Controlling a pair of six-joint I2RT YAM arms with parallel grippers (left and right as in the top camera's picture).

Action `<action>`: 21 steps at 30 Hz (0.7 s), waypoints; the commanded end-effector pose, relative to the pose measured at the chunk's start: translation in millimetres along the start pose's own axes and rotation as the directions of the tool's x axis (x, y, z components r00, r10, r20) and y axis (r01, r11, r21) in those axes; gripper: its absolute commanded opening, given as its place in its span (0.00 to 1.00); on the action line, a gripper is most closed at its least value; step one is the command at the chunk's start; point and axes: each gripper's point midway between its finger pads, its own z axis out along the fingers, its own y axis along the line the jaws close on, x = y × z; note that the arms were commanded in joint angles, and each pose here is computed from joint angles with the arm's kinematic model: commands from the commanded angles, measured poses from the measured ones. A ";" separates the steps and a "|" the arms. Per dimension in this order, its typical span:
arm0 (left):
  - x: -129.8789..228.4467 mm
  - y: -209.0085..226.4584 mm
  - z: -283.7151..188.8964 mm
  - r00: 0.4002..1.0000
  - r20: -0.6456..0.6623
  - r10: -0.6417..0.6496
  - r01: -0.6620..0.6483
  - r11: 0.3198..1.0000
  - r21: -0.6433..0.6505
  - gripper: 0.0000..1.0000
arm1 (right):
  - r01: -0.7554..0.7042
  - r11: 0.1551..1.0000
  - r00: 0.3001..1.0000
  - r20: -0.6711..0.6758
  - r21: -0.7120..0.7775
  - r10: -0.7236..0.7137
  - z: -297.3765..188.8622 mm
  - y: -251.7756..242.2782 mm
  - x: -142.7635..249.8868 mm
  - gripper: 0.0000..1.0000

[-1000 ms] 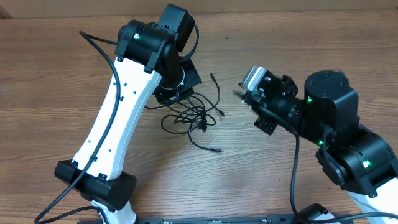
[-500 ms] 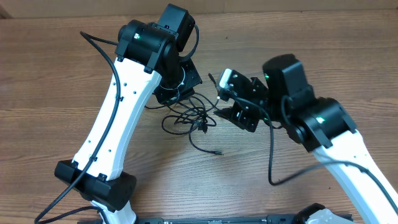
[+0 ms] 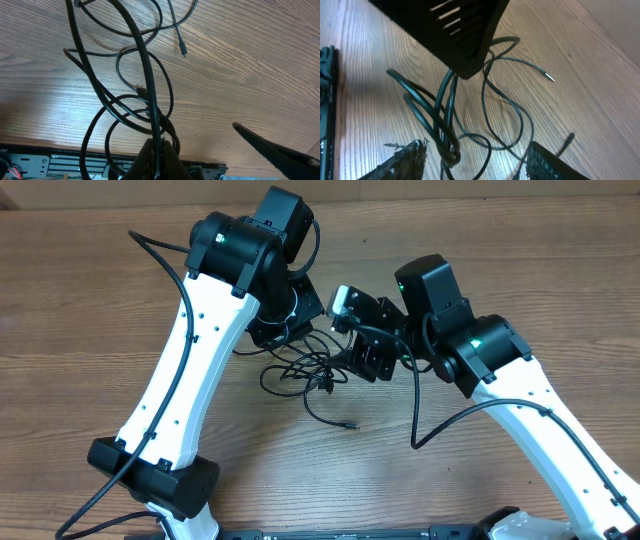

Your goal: Untangle cables

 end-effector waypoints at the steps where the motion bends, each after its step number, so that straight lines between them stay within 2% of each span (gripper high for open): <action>1: 6.6 -1.5 -7.3 1.000 0.000 0.004 -0.004 1.000 0.023 0.04 | 0.012 0.998 0.999 0.047 -0.059 -0.009 2.5 6.0 -11.3 0.62; 6: 6.7 -1.4 -7.3 1.000 0.000 0.004 -0.004 1.000 0.022 0.04 | 0.009 0.992 0.997 0.074 -0.128 0.000 8.7 13.7 -13.9 0.55; 8: 6.7 -1.5 -7.3 1.000 0.000 0.004 -0.004 1.000 0.023 0.04 | 0.005 0.991 0.997 0.071 -0.133 0.004 10.5 13.6 -12.6 0.45; 11: 6.6 -1.5 -7.3 1.000 0.000 0.004 -0.004 1.000 0.023 0.04 | 0.007 0.987 0.996 0.089 -0.163 0.008 10.0 18.4 -15.6 0.20; 16: 6.6 -1.5 -7.3 1.000 0.000 0.004 -0.004 1.000 0.023 0.04 | 0.007 0.983 0.995 0.100 -0.184 0.011 9.2 22.0 -17.4 0.10; 19: 6.7 -1.5 -7.3 1.000 0.000 0.004 -0.004 1.000 0.023 0.04 | 0.009 0.979 0.994 0.112 -0.205 0.015 8.4 25.7 -19.4 0.11; 20: 6.8 -1.6 -7.3 1.000 -0.001 0.004 -0.004 1.000 0.023 0.04 | 0.008 0.978 0.993 0.113 -0.208 0.016 8.4 26.2 -19.4 0.19; 21: 7.2 -1.9 -7.4 1.000 -0.004 0.004 -0.004 1.000 0.025 0.04 | 0.008 0.978 0.994 0.113 -0.208 0.016 8.4 26.2 -19.3 0.39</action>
